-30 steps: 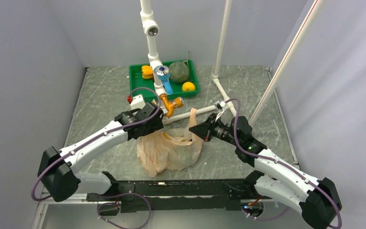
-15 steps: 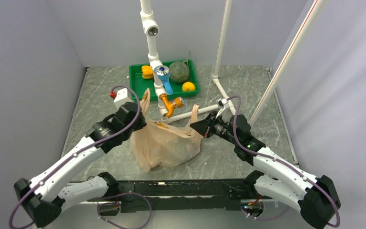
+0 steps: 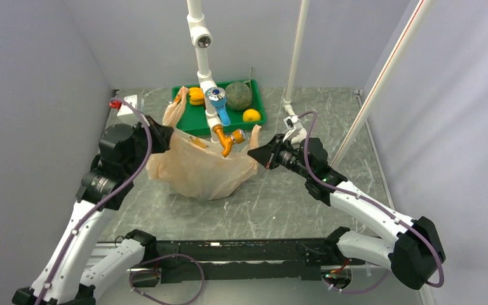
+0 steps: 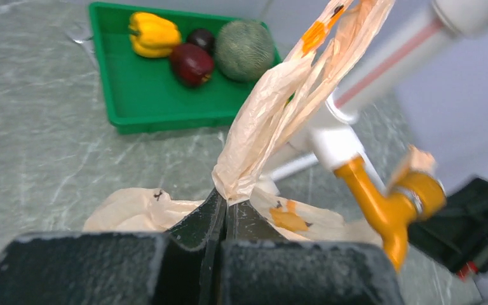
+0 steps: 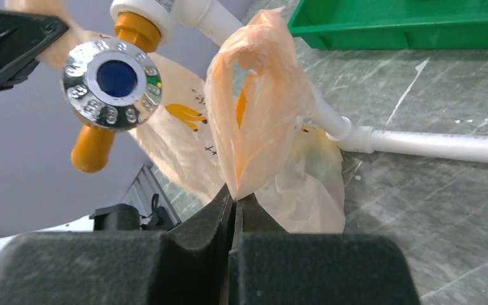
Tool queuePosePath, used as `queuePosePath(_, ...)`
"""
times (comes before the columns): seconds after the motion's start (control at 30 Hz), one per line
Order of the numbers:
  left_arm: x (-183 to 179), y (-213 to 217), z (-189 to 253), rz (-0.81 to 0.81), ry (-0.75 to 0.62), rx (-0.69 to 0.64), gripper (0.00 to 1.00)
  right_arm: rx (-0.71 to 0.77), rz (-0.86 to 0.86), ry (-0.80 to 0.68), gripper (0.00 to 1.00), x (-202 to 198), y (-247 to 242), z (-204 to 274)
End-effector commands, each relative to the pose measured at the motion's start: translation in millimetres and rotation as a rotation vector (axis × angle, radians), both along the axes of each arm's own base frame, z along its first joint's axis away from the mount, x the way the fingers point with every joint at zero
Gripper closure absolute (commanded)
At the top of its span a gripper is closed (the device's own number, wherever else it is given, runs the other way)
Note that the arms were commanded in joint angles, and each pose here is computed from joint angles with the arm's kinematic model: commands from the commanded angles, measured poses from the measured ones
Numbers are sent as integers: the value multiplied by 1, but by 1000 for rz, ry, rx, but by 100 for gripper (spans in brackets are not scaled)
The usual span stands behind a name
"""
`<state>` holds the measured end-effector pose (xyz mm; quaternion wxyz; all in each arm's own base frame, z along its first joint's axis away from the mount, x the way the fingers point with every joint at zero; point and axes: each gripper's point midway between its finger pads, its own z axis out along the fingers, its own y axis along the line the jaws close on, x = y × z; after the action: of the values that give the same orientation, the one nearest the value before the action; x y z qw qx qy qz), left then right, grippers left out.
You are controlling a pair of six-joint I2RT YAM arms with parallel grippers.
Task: Take the fake fruits out of the plastic bag
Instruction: Untie the plastic bag at the center of the board.
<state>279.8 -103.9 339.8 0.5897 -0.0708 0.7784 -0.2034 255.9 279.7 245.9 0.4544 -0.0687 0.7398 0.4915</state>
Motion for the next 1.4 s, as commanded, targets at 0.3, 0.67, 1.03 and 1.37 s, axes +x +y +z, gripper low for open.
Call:
queuePosePath(0.3,-103,-45,-42,-443,-101,-159,100,-229,178,46,61,-69,-19,-55)
queuePosePath(0.67,-120,-42,-35,-463,-181,-181,100,-327,233,-200,13,-118,-11,50)
queuePosePath(1.03,-129,-36,-28,-452,-183,-167,100,-314,396,-352,24,-105,62,77)
queuePosePath(1.37,-134,-39,-29,-482,-180,-166,100,-387,409,-337,49,-103,118,23)
